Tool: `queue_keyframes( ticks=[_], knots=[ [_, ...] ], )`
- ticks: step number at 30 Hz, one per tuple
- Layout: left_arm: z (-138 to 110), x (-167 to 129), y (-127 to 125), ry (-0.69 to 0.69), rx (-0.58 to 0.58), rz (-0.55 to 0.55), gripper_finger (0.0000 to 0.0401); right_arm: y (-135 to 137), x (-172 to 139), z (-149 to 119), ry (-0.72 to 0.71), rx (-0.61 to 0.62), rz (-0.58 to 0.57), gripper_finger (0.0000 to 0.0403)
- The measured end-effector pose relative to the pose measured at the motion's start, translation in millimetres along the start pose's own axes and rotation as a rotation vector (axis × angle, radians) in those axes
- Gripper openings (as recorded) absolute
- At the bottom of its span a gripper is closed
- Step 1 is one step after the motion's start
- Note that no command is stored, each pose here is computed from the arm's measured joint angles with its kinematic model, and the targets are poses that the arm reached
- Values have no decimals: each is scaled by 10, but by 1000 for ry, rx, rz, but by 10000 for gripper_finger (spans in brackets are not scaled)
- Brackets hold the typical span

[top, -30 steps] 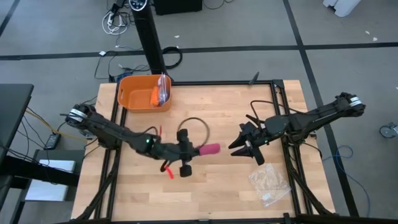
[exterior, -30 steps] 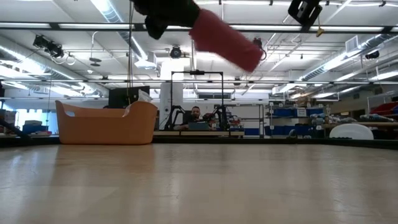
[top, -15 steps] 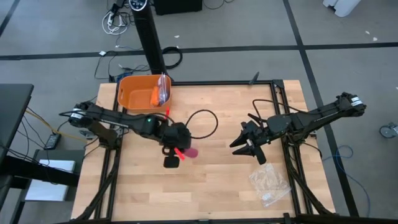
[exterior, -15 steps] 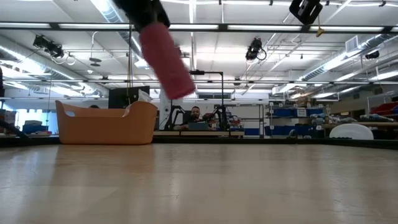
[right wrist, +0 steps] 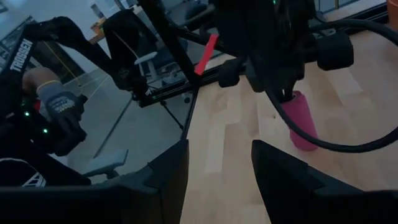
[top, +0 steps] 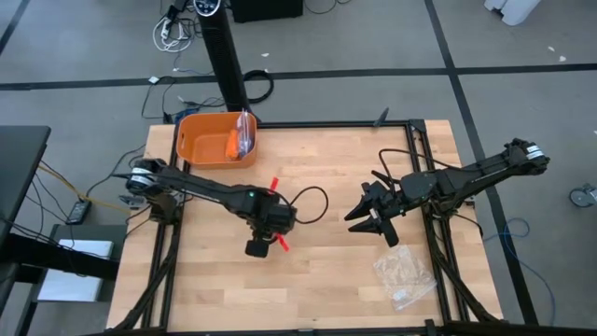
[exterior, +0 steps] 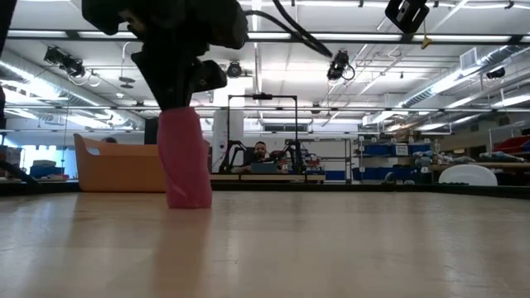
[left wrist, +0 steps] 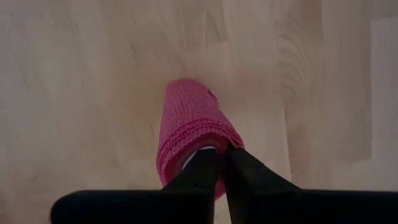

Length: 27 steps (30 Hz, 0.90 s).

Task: Roll bandage
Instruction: Roll the pink bandage

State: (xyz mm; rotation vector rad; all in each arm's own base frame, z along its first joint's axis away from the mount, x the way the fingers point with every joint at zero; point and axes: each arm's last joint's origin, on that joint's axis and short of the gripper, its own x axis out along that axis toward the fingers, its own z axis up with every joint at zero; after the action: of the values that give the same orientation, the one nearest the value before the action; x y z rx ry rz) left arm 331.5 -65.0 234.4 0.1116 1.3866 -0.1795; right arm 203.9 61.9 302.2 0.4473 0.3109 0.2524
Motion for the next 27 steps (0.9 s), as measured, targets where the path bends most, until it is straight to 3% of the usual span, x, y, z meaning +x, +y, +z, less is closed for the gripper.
queue_keyframes(
  ticks=[7,15,21,27],
  knots=[
    [12,10,1,13,-6,2,46,-1,0,-2,2,-1,-1,180],
    [125,-193,3,-36,-25,34,79,-4,1,-7,7,-1,-4,180],
    [156,-253,6,-56,-24,46,74,-2,1,-9,8,-2,-3,180],
    [108,-176,9,-25,-23,53,36,-2,1,-9,9,-9,-3,180]
  ],
)
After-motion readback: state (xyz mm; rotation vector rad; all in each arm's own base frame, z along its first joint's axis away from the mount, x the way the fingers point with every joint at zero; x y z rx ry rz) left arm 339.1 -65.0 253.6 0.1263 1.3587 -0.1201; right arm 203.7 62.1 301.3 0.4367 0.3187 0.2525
